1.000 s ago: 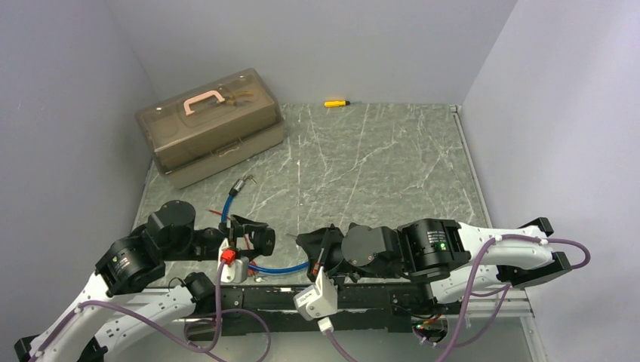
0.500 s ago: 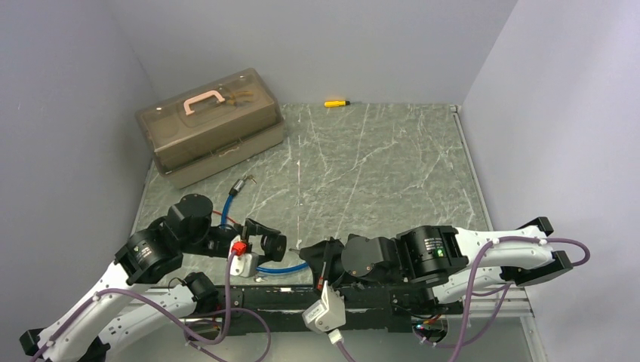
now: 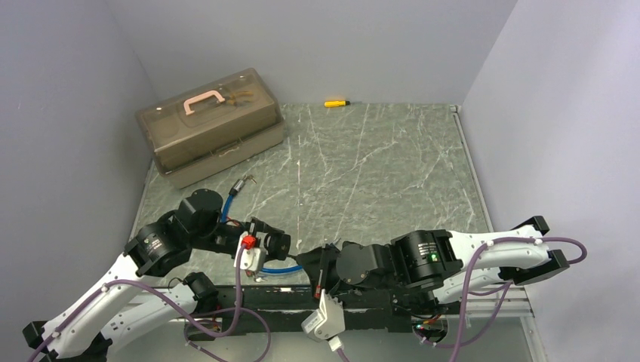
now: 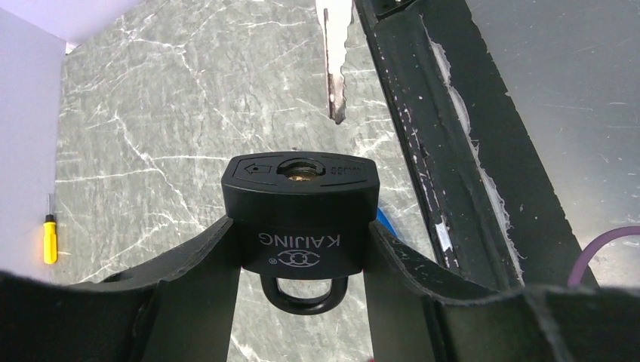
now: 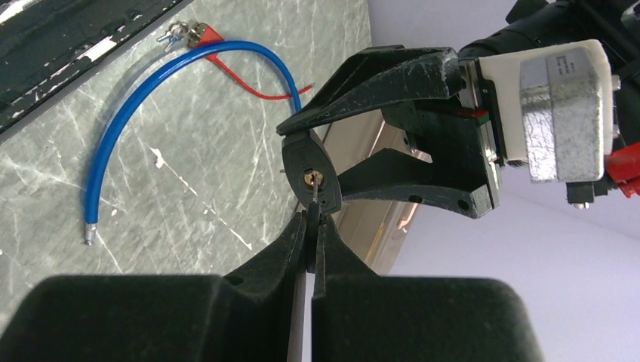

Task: Unlock with the key
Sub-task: Unlock the lock.

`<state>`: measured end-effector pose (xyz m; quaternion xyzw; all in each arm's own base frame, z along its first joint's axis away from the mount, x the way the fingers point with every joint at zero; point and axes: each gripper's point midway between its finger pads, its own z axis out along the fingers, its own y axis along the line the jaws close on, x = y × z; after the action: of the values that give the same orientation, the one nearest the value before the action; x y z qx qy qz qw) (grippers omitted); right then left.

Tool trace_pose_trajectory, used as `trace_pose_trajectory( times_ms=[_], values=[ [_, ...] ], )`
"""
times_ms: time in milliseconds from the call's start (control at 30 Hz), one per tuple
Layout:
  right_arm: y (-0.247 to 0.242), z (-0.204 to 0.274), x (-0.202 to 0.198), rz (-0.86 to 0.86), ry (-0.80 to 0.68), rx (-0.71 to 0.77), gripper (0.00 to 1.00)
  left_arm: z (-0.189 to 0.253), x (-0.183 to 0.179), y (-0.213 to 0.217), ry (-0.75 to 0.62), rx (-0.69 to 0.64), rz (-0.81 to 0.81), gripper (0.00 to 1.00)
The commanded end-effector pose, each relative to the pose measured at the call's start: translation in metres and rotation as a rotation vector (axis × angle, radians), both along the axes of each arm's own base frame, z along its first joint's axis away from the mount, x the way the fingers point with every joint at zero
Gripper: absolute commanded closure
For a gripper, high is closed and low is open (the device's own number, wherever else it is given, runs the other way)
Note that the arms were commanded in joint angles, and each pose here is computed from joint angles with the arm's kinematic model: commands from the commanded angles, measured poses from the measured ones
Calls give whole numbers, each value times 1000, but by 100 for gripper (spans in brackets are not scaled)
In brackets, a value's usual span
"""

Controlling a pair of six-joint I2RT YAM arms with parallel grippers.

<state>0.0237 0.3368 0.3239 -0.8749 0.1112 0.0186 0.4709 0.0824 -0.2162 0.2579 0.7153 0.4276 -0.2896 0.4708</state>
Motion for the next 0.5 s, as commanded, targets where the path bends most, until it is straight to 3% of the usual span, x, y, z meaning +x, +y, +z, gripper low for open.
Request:
trace_pose_trajectory(
  times_ms=[0, 467],
  values=[
    [10, 5, -3, 17, -30, 30, 100, 44, -4, -6, -85, -118, -41, 100],
    [19, 1, 3, 5, -87, 16, 100, 40, -15, -1, -84, -98, -84, 100]
  ],
)
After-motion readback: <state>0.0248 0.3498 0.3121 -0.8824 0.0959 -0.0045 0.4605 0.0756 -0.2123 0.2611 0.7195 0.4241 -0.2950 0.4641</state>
